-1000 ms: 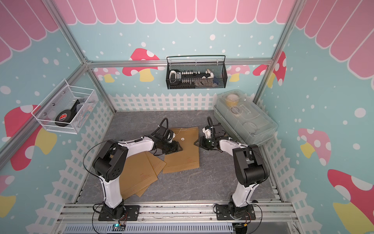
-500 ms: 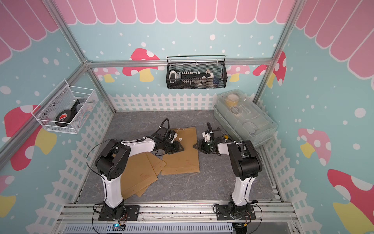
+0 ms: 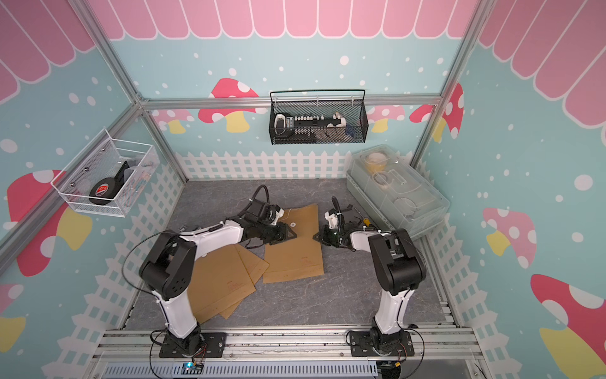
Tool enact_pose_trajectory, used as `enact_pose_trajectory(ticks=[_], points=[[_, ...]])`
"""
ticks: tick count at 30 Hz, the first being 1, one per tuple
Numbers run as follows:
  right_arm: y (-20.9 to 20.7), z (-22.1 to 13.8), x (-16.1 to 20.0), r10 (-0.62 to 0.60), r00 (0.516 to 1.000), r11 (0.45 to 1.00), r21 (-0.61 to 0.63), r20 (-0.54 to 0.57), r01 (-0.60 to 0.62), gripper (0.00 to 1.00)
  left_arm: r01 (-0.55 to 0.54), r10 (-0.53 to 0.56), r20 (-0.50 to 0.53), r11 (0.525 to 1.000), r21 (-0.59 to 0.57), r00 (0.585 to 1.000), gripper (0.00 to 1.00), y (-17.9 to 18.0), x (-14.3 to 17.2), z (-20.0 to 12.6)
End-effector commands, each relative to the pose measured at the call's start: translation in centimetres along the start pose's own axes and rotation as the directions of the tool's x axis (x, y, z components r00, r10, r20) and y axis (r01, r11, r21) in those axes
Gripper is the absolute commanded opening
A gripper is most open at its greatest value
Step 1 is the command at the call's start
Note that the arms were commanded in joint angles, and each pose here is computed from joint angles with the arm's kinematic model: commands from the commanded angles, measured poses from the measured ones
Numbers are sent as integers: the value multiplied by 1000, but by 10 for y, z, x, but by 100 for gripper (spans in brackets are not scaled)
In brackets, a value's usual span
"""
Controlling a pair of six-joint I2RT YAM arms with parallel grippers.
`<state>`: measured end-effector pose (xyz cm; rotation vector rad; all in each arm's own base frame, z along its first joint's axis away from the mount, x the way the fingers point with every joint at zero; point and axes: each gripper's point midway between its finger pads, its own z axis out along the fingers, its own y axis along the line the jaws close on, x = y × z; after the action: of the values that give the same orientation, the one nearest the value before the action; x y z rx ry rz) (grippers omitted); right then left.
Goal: Close the mouth of the file bag
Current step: Pick up the file bag from the center of the board.
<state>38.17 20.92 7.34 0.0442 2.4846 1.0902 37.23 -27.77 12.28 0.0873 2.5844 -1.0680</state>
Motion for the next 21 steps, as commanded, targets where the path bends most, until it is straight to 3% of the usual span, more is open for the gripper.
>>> enact_pose_trajectory(ticks=[1,3,6,11,13,16,21], points=[[34,-48,-26,-238,958,971,78,162,228,0,-59,58,167,998,2,984,57,-19,-36,-84],[54,-76,-35,-353,905,935,113,239,335,0,-67,69,262,998,-16,963,57,-17,-49,-123],[94,-119,-43,-528,775,847,142,347,513,0,-79,88,397,996,-39,914,57,-17,-66,-175],[164,-184,-48,-706,468,638,191,532,746,0,-171,165,588,984,-47,792,60,-31,-93,-228],[178,-200,-52,-732,386,587,231,562,776,0,-210,187,630,977,-39,754,63,-40,-104,-241],[202,-220,-58,-710,321,547,204,626,812,0,-279,218,674,960,-18,706,69,-56,-121,-255],[239,-243,-55,-642,288,489,90,711,868,0,-415,314,704,909,-30,637,80,-88,-145,-274]])
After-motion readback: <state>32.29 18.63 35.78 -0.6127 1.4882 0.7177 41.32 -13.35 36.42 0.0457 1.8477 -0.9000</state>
